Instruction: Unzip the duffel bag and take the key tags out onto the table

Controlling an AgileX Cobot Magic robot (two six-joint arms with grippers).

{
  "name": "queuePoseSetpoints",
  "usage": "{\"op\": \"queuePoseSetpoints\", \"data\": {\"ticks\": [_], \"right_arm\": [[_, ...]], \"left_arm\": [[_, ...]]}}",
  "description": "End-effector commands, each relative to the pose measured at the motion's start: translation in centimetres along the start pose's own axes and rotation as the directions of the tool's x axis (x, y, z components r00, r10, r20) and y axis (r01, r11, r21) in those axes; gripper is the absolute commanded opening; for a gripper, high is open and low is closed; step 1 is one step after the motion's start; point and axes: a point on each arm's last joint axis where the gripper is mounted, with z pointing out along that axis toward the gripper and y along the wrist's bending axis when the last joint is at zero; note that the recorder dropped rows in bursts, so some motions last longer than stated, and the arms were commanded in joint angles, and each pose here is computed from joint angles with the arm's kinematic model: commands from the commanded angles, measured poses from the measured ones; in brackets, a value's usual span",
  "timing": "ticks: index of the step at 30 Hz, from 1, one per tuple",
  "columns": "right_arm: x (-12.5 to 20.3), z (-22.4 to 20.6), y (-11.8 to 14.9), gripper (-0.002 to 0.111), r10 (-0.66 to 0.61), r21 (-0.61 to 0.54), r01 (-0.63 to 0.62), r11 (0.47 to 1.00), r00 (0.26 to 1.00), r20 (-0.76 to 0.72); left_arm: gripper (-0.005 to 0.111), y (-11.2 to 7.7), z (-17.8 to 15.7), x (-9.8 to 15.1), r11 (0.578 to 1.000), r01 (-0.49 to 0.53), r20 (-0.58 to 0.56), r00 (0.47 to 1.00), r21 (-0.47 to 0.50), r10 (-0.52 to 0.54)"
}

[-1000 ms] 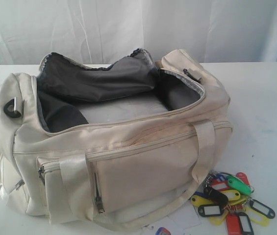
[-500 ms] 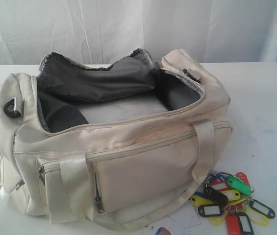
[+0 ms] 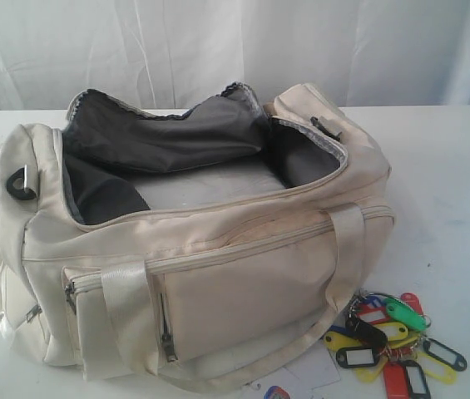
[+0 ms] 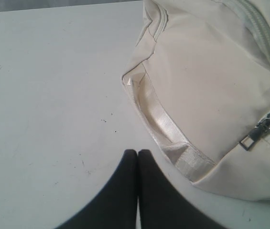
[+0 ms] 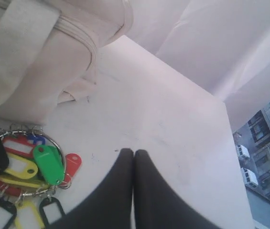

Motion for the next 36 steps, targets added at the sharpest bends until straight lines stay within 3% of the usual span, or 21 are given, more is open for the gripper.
{"op": "queuePoseSetpoints", "data": {"ticks": [1, 3, 5, 7, 9, 18, 20, 24, 25, 28, 36], "right_arm": [[0.3, 0.0, 0.4, 0.0, 0.339, -0.031, -0.34, 0.94, 0.94, -0.031], [0.3, -0.1, 0.5, 0.0, 0.574, -0.03, -0.576, 0.817, 0.817, -0.047], [0.4, -0.1, 0.7, 0.0, 0.725, -0.023, -0.727, 0.686, 0.685, -0.072], [0.4, -0.1, 0.7, 0.0, 0.823, -0.012, -0.826, 0.563, 0.563, -0.077], [0.4, -0.1, 0.7, 0.0, 0.859, -0.007, -0.862, 0.507, 0.506, -0.077], [0.4, -0.1, 0.7, 0.0, 0.858, -0.005, -0.861, 0.509, 0.508, -0.077], [0.6, -0.1, 0.6, 0.0, 0.836, 0.007, -0.838, 0.546, 0.544, -0.076], [1.2, -0.1, -0.2, 0.0, 0.639, 0.094, -0.632, 0.769, 0.766, -0.075], [1.1, -0.1, -0.5, 0.0, 0.611, 0.114, -0.604, 0.789, 0.79, -0.047], [1.1, -0.1, -0.9, 0.0, 0.555, 0.143, -0.546, 0.825, 0.831, -0.027], [1.0, -0.1, -0.9, 0.0, 0.558, 0.142, -0.55, 0.823, 0.83, -0.024]], "left_arm": [[0.0, -0.1, 0.0, 0.0, 1.0, 0.009, 0.006, 1.0, 0.008, -0.009], [0.0, -0.1, 0.0, 0.0, 1.0, 0.009, 0.006, 1.0, 0.008, -0.009], [0.0, -0.1, 0.0, 0.0, 1.0, 0.009, 0.006, 1.0, 0.008, -0.009], [0.0, -0.1, 0.0, 0.0, 1.0, 0.009, 0.006, 1.0, 0.008, -0.009], [0.0, -0.1, 0.0, 0.0, 1.0, 0.009, 0.006, 1.0, 0.008, -0.009], [0.0, -0.1, 0.0, 0.0, 1.0, 0.009, 0.006, 1.0, 0.008, -0.009], [0.0, -0.1, 0.0, 0.0, 1.0, 0.009, 0.006, 1.0, 0.008, -0.009], [0.0, -0.1, 0.0, 0.0, 1.0, 0.009, 0.006, 1.0, 0.008, -0.009], [0.0, -0.1, 0.0, 0.0, 1.0, 0.009, 0.006, 1.0, 0.008, -0.009], [0.0, -0.1, 0.0, 0.0, 1.0, 0.009, 0.006, 1.0, 0.008, -0.009], [0.0, -0.1, 0.0, 0.0, 1.0, 0.009, 0.006, 1.0, 0.008, -0.009]]}}
